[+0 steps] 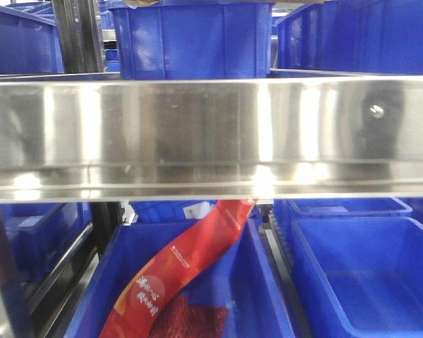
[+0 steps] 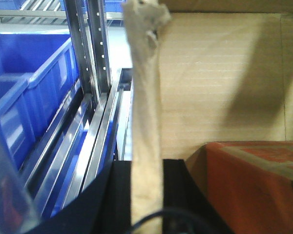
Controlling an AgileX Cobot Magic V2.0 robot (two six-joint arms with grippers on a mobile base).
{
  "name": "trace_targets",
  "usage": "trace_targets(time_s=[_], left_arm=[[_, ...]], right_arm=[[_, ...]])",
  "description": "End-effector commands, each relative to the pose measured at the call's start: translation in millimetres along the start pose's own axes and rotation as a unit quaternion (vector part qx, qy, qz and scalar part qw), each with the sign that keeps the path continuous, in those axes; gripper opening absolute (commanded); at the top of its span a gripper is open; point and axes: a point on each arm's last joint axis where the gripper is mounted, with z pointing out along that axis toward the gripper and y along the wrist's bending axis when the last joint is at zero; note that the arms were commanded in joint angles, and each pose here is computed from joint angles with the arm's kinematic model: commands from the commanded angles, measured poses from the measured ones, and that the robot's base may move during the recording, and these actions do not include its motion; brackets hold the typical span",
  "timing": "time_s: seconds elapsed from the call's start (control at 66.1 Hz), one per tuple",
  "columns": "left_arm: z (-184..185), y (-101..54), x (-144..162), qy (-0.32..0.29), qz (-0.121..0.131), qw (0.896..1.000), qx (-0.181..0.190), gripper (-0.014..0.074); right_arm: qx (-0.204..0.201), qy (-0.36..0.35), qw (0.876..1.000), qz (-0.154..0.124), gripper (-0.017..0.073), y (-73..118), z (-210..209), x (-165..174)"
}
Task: Stack two boxes on right shelf middle
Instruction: 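Lower the held boxes onto the middle shelf with both grippers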
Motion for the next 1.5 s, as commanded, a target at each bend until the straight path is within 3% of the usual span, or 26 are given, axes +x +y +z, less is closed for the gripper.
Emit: trace_targets(time_s=[0.0,0.787,0.893,1.014,1.135,1.241,1.331,1.483], left_arm=[[-9,9.1,-10,-0.032,0.007,0.999,-0.016,-0.0111],[-9,8.7,-11,-0.035,0.007,0.999,-0.013,-0.0111],[-9,7.4,-10,-0.031,0.002,1.000,-0.006,-0.0111],[-6,7.7,-4,0.004,0.021,1.000,0.012,-0.0111],[10,15.9,5,0.063,0.009,0.998,0.031,-0.0111],[28,20.8,11,0.103,-0.003,0.993,0.055,-0.0111],[42,21.7,19,0.138,0.002,0.988,0.071,-0.0111],[61,18.2,29,0.166,0.010,0.984,0.067,-0.0111]], right_arm=[[0.008,-0.038,0.999,-0.011,-0.0168,-6.1,-9,-12],[0.008,-0.038,0.999,-0.011,-0.0168,-6.1,-9,-12],[-0.004,-0.027,1.000,0.005,-0.0168,-4.0,-9,-10],[-0.049,-0.004,0.997,0.055,-0.0156,6.0,-12,-8],[-0.051,0.024,0.997,0.056,-0.0141,18.0,-4,-7],[-0.019,0.082,0.995,0.049,-0.0141,23.1,15,3],[-0.005,0.112,0.992,0.049,-0.0141,28.4,33,12],[0.005,0.143,0.989,0.046,-0.0142,34.0,54,25]])
